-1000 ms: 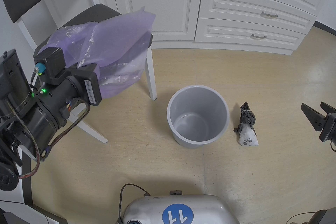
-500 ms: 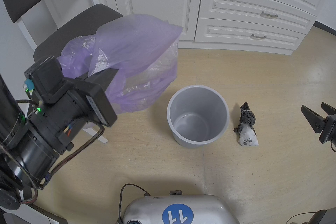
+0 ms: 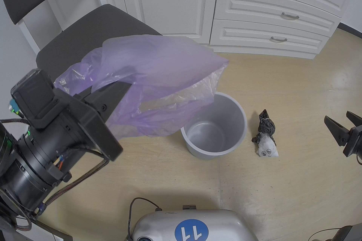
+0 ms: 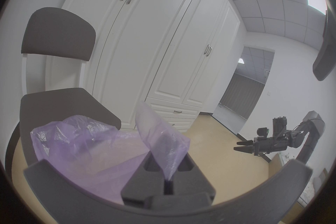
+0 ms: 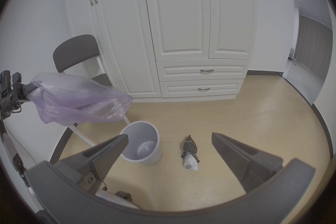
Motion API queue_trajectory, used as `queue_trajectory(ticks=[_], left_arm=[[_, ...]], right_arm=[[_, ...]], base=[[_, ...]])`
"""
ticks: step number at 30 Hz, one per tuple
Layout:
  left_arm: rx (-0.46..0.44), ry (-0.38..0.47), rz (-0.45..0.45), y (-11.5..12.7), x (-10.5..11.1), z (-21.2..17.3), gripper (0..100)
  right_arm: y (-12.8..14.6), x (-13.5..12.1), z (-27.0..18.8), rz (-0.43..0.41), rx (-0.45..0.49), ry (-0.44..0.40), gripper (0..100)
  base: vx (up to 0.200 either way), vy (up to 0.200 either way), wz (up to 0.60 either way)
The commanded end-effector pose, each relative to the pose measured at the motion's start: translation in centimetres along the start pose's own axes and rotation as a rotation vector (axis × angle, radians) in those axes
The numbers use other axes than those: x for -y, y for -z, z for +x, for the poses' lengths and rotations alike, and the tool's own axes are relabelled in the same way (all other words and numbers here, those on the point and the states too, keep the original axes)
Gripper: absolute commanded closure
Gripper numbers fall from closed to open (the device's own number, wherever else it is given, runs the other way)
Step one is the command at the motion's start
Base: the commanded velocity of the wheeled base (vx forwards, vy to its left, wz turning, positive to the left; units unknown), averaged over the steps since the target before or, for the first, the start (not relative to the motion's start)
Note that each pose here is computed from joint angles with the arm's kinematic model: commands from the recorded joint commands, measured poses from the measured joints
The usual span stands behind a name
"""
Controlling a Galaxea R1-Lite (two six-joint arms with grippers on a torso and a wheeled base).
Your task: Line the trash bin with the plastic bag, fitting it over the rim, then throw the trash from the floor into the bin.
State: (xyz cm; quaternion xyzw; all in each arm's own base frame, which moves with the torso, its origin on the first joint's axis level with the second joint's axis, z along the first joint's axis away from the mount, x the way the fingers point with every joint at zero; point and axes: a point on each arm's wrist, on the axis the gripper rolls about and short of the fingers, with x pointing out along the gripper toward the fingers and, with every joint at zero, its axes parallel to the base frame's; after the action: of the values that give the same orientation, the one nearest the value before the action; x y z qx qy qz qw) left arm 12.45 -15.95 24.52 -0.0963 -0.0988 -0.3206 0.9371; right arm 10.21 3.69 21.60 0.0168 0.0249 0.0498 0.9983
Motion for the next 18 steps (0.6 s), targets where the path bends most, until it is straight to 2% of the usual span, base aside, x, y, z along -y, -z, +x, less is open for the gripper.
queue_trajectory(ticks=[1,9,18], left_arm=[[0.002,0.024,-0.009,-0.1,0.4,-0.5,100],[0.006,0.074,-0.019,-0.3,1.1,-1.6,100],[-0.02,0.123,-0.015,0.3,1.3,-2.2,100]], right_arm=[[-0.2,0.1,-0.3,0.004,0.016,-0.001,0],[-1.2,0.4,-1.5,0.024,0.083,0.0,0],[-1.0,0.4,-1.4,0.008,0.067,-0.003,0]], base=[[0.0,0.0,0.0],[0.0,0.0,0.0],[0.0,0.0,0.0]])
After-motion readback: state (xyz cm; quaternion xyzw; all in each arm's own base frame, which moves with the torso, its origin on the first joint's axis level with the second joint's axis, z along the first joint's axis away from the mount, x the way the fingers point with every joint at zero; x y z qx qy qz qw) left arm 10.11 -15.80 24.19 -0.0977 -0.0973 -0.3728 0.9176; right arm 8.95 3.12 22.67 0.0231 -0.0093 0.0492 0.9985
